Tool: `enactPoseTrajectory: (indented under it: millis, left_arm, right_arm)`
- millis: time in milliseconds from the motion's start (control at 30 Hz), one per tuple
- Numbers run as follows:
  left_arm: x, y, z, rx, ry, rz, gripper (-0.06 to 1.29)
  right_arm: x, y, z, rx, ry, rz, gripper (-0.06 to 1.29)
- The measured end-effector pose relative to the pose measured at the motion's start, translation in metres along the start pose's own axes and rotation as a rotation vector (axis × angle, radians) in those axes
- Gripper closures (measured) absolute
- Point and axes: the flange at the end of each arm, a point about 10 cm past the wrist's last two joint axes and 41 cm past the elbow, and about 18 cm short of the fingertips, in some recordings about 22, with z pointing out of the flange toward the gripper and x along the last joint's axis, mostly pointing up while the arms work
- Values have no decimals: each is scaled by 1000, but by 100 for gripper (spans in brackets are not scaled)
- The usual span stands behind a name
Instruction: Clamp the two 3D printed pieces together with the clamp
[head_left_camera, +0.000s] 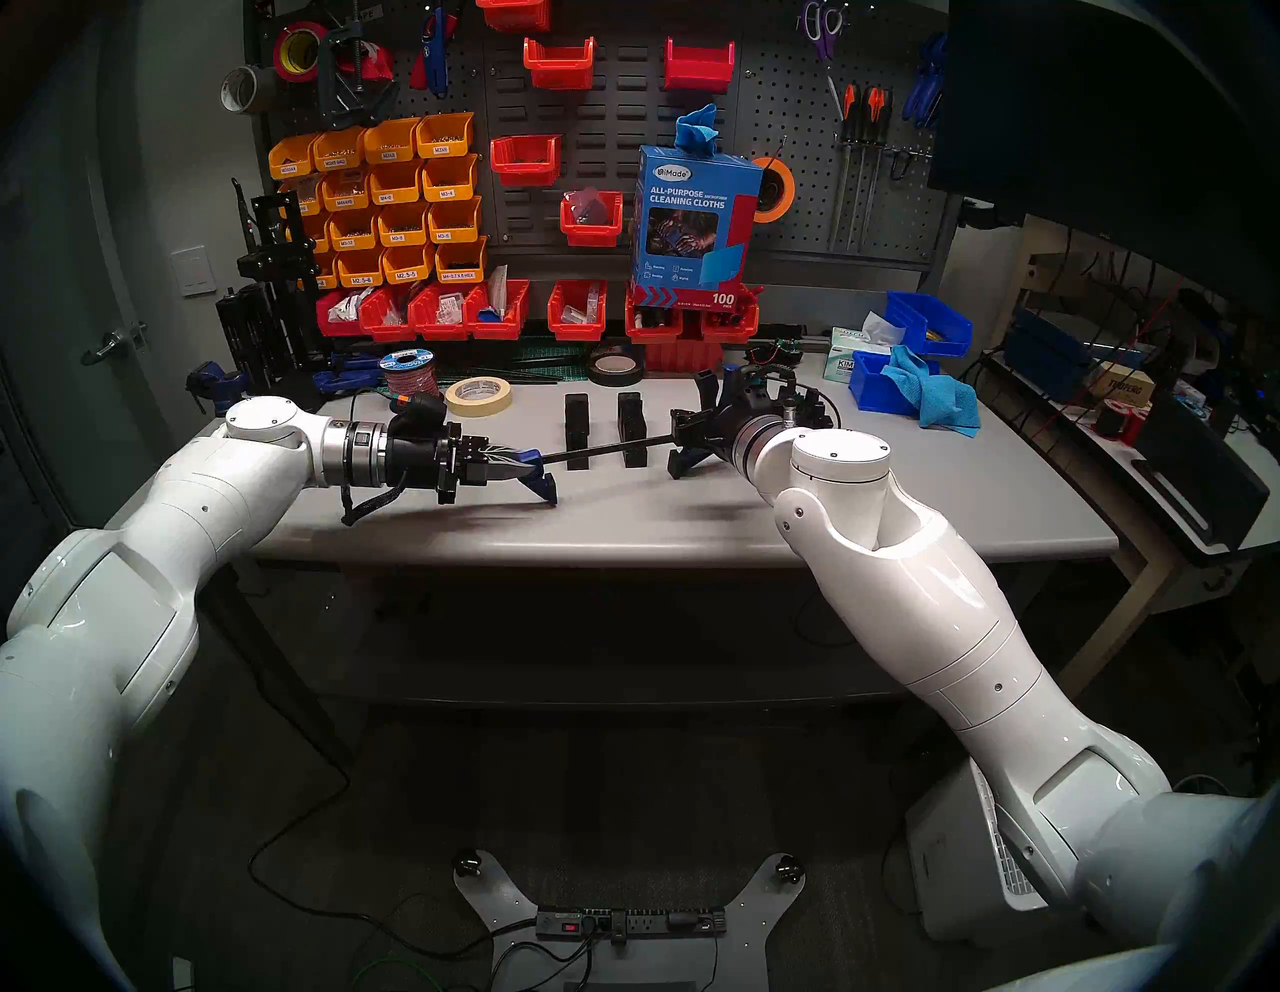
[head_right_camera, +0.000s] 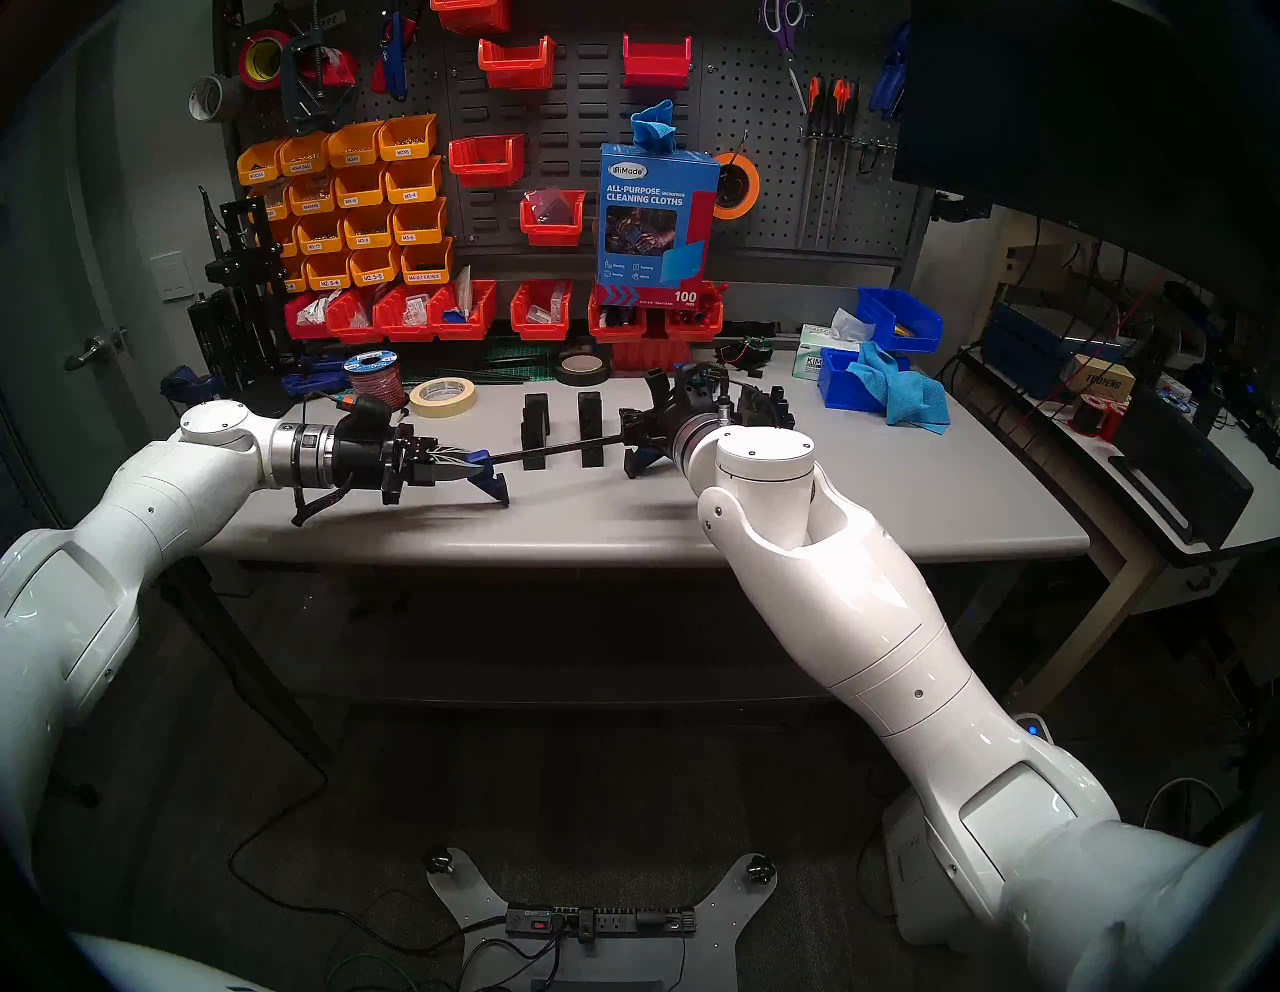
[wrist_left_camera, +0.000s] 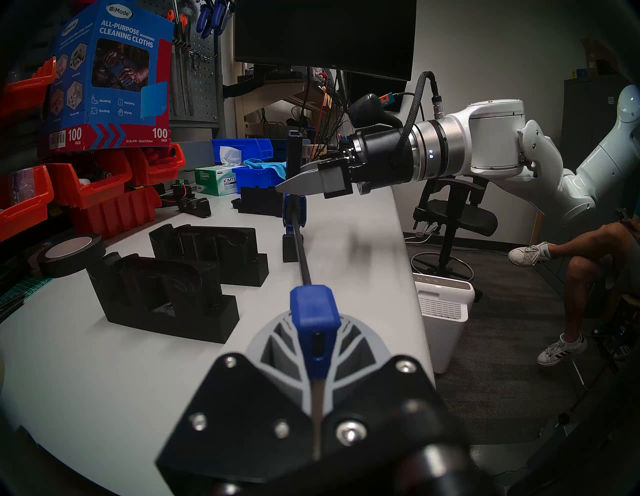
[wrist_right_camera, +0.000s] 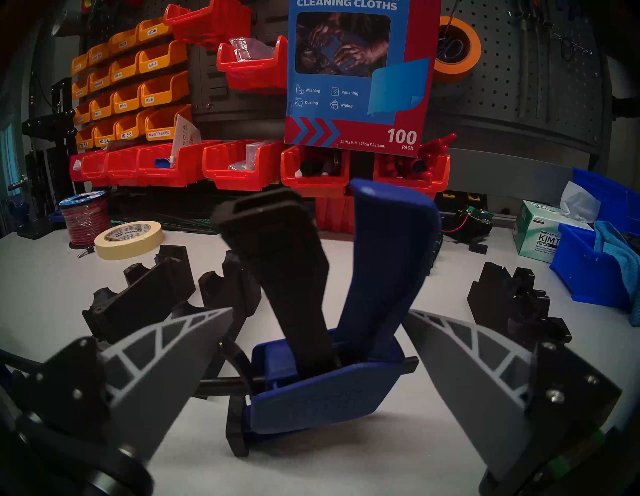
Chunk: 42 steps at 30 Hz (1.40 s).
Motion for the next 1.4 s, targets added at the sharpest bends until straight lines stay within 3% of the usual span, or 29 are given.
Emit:
enactPoseTrajectory:
  millis: [433, 1400]
  left_arm:
    - [1, 0, 2, -3, 2, 2, 123]
    - [2, 0, 5, -9, 5, 5, 123]
  right_arm:
    - [-17, 3, 11, -19, -1, -7, -2]
    - [-14, 5, 13, -36, 60, -27, -2]
